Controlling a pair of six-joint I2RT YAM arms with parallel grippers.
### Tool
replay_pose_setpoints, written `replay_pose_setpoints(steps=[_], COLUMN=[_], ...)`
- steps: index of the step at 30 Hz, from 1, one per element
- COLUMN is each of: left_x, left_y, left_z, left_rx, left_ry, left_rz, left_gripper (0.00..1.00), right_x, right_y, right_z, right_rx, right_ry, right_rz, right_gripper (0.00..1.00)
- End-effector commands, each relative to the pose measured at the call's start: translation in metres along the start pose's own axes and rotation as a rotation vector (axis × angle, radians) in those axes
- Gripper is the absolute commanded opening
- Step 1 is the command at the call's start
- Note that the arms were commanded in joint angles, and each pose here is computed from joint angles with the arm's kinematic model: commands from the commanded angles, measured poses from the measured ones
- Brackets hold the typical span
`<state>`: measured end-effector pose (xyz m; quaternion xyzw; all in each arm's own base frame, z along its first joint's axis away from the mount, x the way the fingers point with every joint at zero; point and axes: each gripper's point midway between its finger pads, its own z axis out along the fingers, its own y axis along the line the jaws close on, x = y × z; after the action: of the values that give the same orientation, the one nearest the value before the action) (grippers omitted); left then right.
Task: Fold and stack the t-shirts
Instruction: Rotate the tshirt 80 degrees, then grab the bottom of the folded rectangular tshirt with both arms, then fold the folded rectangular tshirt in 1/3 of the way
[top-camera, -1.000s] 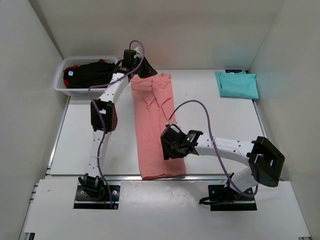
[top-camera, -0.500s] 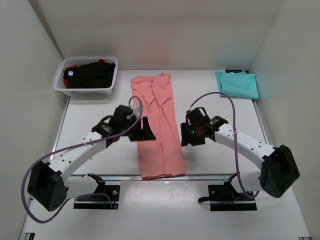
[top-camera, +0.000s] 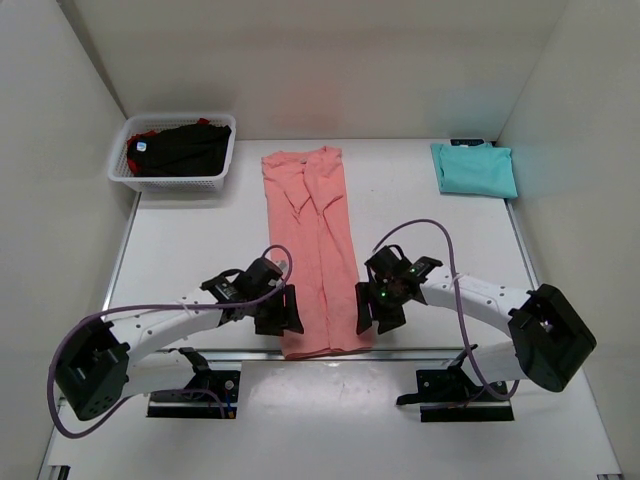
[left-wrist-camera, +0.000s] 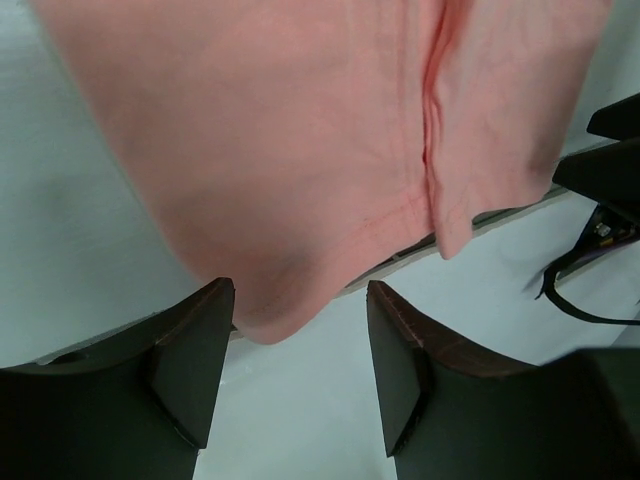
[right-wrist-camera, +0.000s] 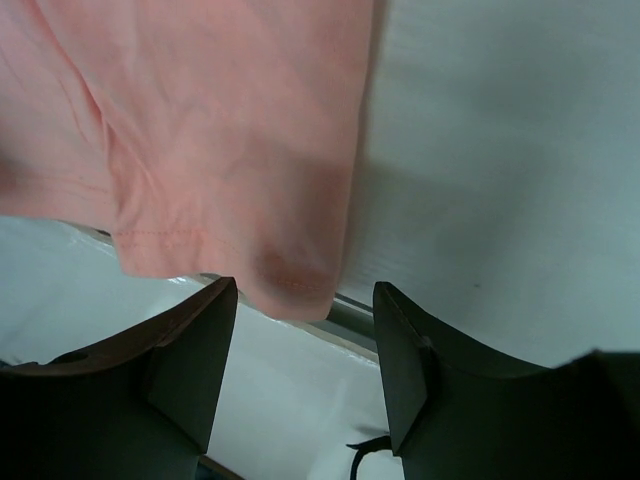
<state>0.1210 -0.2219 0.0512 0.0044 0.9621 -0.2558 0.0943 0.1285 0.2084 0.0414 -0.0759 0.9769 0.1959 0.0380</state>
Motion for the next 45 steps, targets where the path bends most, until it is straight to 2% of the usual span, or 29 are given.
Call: replay_pose_setpoints(steps=[1, 9, 15, 22, 23, 24, 25, 26, 28, 33, 39, 45], left_x=[0.010, 0.028, 0.035, 0.032, 0.026, 0.021, 0.017, 0.013, 0.001, -0.029, -0.093, -0.150], left_y=[0.010, 0.021, 0.025, 0.025, 0.021, 0.017, 0.012, 0.007, -0.006, -0.012, -0.016, 0.002], left_z=[0.001, 0.006, 0.007, 0.025, 0.027, 0.026, 0.027, 0.024, 0.014, -0.011, -0.035, -0.043], left_rx=[-0.044, -0.096, -0.102, -0.096, -0.093, -0.086, -0.073, -0.065, -0.039, -0.009, -0.008, 0.008], left_ry=[0.005, 0.081, 0.082, 0.078, 0.066, 0.057, 0.055, 0.054, 0.032, -0.053, -0.164, -0.263], left_rz=[-0.017, -0.013, -0.033, -0.021, -0.013, -0.006, 0.001, 0.012, 0.021, -0.027, -0.041, -0.124], left_gripper=[0.66, 0.66, 0.65, 0.58, 0.54, 0.46, 0.24, 0.09, 0.00, 0.00, 0.00, 0.00], right_x=[0.006, 0.021, 0.026, 0.027, 0.027, 0.023, 0.021, 0.020, 0.015, -0.016, -0.061, -0.120], right_y=[0.011, 0.013, 0.016, 0.021, 0.020, 0.023, 0.023, 0.026, 0.027, 0.037, 0.039, 0.020], right_z=[0.005, 0.014, 0.018, 0.022, 0.021, 0.019, 0.019, 0.015, 0.007, -0.019, -0.035, -0.038], right_rx=[-0.073, -0.098, -0.114, -0.110, -0.108, -0.109, -0.113, -0.117, -0.118, -0.161, -0.152, -0.166], right_ry=[0.012, 0.064, 0.089, 0.120, 0.124, 0.120, 0.118, 0.129, 0.141, 0.121, 0.111, 0.028], right_rz=[0.021, 0.033, 0.027, -0.002, -0.005, -0.009, -0.014, -0.024, -0.033, -0.066, -0.118, -0.032], right_gripper=[0.54, 0.54, 0.48, 0.44, 0.38, 0.27, 0.03, 0.01, 0.00, 0.00, 0.00, 0.00])
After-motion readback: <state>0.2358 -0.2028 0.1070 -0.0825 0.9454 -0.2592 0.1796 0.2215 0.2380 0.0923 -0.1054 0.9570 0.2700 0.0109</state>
